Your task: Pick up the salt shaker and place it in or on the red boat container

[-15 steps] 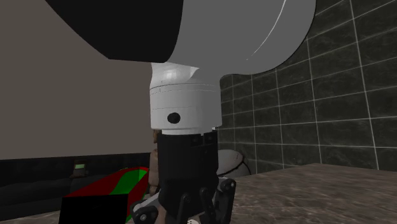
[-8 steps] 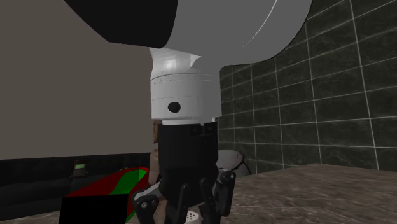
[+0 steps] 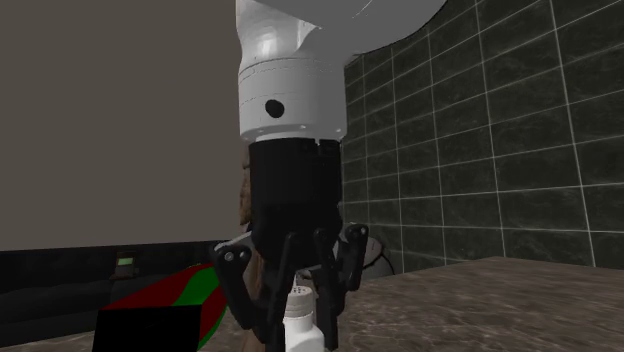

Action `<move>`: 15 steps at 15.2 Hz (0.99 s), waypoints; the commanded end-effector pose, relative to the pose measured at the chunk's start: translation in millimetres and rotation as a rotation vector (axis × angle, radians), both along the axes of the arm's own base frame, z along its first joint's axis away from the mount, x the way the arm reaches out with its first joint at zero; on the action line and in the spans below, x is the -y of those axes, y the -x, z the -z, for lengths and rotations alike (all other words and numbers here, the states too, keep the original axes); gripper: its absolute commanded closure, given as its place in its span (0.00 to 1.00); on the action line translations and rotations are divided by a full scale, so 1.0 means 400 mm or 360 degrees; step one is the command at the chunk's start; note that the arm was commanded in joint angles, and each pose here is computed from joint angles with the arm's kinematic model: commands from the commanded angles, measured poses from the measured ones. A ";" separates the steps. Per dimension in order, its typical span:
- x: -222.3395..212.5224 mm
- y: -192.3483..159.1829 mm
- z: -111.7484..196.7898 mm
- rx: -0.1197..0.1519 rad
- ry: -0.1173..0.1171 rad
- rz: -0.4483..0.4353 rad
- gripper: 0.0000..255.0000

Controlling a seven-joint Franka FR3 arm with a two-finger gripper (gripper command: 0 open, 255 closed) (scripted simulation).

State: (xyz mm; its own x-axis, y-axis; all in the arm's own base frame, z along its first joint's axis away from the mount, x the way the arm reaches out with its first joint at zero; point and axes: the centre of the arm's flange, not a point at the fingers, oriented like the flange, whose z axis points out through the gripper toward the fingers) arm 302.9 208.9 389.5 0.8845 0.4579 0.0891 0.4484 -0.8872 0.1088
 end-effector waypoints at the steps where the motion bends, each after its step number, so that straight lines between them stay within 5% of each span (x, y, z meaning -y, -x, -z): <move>1: 0.001 0.001 -0.028 0.0000 0.0000 0.0000 1.00; 15: 0.001 0.001 -0.213 0.0000 0.0000 0.0000 1.00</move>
State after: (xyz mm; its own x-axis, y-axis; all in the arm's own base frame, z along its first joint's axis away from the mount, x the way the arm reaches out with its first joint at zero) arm 302.7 208.0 469.8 0.8844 0.4582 0.0893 0.4486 -0.8871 0.1088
